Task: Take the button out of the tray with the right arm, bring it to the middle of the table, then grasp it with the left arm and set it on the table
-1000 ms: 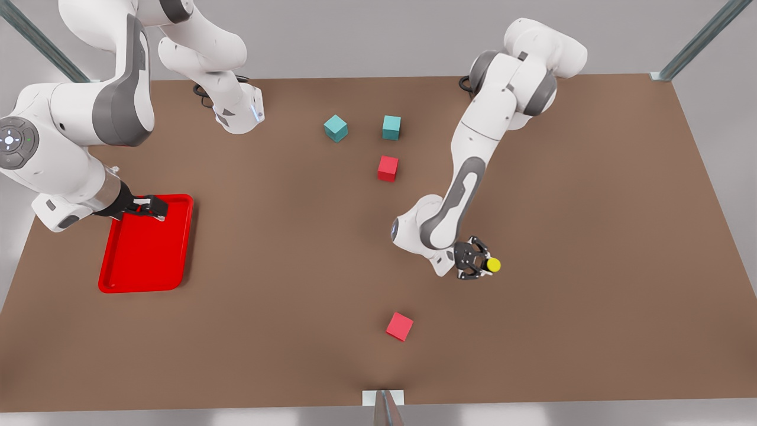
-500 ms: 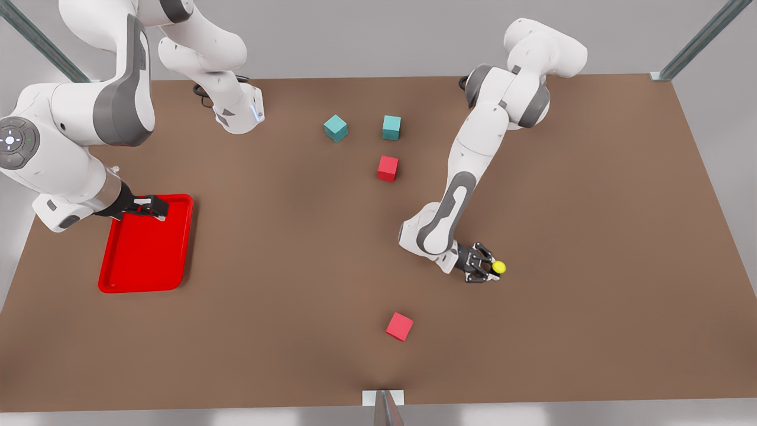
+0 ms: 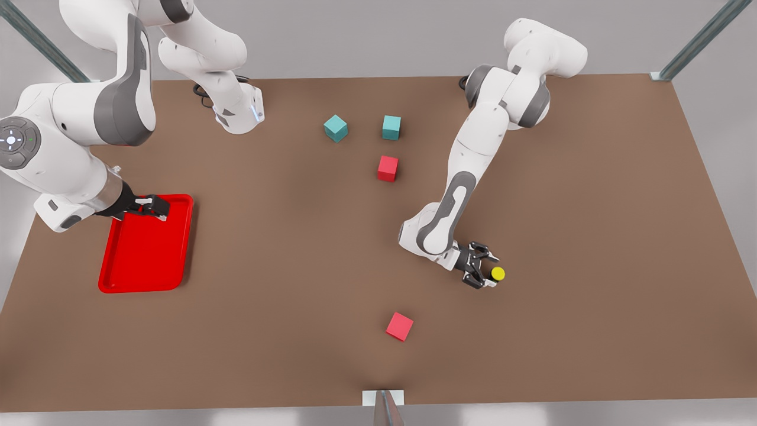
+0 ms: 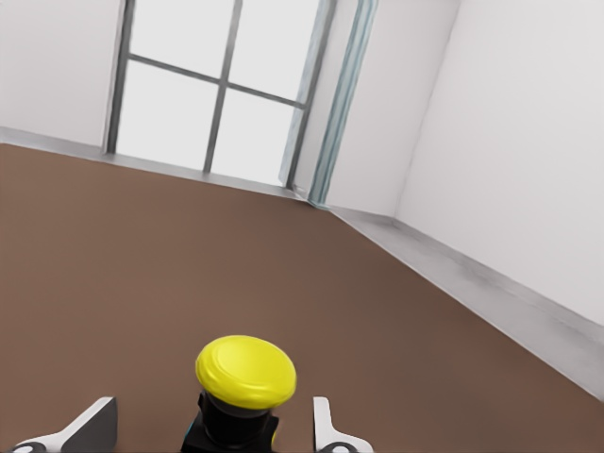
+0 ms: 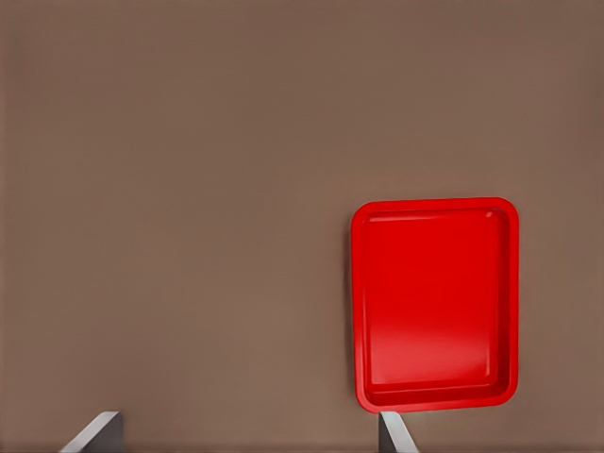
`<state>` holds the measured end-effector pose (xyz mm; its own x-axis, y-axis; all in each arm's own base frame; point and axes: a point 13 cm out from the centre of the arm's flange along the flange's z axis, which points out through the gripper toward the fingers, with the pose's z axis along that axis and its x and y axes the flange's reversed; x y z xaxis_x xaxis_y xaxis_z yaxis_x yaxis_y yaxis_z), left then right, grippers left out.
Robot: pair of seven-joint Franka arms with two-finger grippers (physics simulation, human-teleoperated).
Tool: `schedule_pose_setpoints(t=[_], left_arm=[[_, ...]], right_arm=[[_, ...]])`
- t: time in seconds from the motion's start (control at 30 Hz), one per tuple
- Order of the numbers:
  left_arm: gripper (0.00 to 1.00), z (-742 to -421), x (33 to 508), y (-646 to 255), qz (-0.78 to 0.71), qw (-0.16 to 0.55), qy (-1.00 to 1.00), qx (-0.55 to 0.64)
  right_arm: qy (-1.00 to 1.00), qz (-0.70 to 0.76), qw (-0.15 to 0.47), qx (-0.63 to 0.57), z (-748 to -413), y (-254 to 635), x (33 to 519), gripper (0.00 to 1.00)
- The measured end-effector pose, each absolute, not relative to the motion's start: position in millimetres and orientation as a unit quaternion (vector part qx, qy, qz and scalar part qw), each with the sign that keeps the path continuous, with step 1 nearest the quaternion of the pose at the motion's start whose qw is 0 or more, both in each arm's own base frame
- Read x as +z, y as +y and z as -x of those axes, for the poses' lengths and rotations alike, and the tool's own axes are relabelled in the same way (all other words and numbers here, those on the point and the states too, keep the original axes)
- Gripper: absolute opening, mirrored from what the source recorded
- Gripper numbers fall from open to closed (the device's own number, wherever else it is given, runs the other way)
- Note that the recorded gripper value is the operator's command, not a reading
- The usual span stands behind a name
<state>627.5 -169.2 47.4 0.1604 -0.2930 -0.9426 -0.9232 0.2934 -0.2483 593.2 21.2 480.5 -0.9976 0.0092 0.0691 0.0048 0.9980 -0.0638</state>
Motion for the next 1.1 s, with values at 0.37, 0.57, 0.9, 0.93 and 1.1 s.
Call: schedule_pose_setpoints(t=[0.37, 0.57, 0.9, 0.93, 1.1], left_arm=[[1.00, -637, 72, -173, 0.537, 0.576, 0.559, 0.259], [1.00, -639, 107, -158, 0.523, 0.592, 0.552, 0.265], [1.00, -654, 426, -128, 0.752, 0.154, 0.622, 0.152], [1.00, -627, 472, -114, 0.732, 0.114, 0.659, 0.129], [1.00, -520, 552, -105, 0.549, 0.020, 0.832, 0.074]], right_arm=[[-0.999, -0.006, 0.035, 0.033, -593, 32, 480, 1.00], [-0.999, -0.005, 0.034, 0.036, -593, 30, 480, 1.00], [-0.999, -0.006, 0.035, 0.037, -593, 30, 480, 1.00], [-0.999, -0.006, 0.035, 0.037, -593, 30, 480, 1.00], [-0.999, -0.005, 0.035, 0.037, -593, 30, 480, 1.00]])
